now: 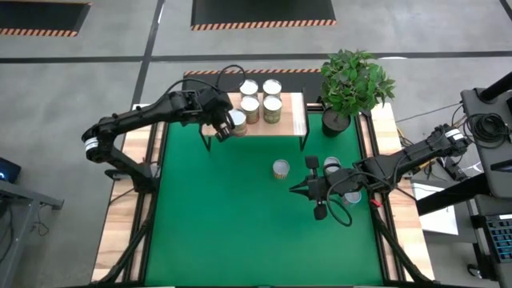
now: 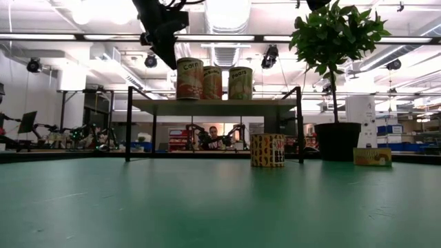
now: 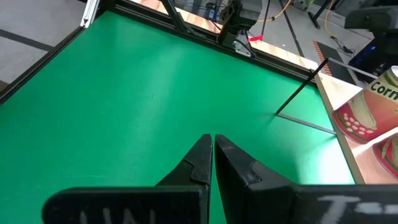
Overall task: Pick and place cans onto a shelf
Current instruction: Put the canned corn on the shelf
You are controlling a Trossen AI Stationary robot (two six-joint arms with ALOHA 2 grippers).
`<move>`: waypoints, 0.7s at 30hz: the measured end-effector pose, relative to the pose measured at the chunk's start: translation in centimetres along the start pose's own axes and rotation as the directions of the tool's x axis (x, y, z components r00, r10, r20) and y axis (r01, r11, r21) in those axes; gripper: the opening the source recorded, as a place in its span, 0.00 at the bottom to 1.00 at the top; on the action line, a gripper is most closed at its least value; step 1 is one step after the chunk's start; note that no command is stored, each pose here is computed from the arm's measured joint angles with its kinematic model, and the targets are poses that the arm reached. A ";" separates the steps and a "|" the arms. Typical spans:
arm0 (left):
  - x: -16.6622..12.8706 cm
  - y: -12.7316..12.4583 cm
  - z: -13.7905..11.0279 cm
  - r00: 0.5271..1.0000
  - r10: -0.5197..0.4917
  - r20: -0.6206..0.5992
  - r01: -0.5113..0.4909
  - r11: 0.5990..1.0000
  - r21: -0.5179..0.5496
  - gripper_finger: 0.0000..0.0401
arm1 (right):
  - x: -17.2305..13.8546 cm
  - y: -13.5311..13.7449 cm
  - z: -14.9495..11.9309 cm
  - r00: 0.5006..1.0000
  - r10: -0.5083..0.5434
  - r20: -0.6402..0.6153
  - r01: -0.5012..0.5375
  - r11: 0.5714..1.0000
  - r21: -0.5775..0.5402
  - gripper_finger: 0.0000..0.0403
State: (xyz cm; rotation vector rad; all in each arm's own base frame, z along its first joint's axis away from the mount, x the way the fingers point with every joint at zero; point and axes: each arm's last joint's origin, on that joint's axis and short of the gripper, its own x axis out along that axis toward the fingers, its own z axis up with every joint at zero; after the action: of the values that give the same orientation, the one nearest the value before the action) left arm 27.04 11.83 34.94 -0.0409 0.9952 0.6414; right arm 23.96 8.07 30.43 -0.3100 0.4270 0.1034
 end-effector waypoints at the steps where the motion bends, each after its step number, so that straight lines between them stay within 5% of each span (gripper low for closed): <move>1: 0.0 0.0 0.1 1.000 0.000 0.007 0.000 1.000 -0.008 0.00 | 0.0 0.0 0.0 1.000 0.000 0.000 0.000 1.000 0.000 0.02; 21: -0.2 -0.8 1.1 0.993 -0.033 0.111 0.042 0.996 -0.077 0.00 | 0.0 0.0 0.0 1.000 0.000 0.000 0.000 1.000 0.002 0.02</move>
State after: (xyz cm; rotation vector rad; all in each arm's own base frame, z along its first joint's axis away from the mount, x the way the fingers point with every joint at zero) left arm 28.19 11.39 35.50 -0.0929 0.8607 0.6417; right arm 23.96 8.07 30.43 -0.3078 0.4271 0.1029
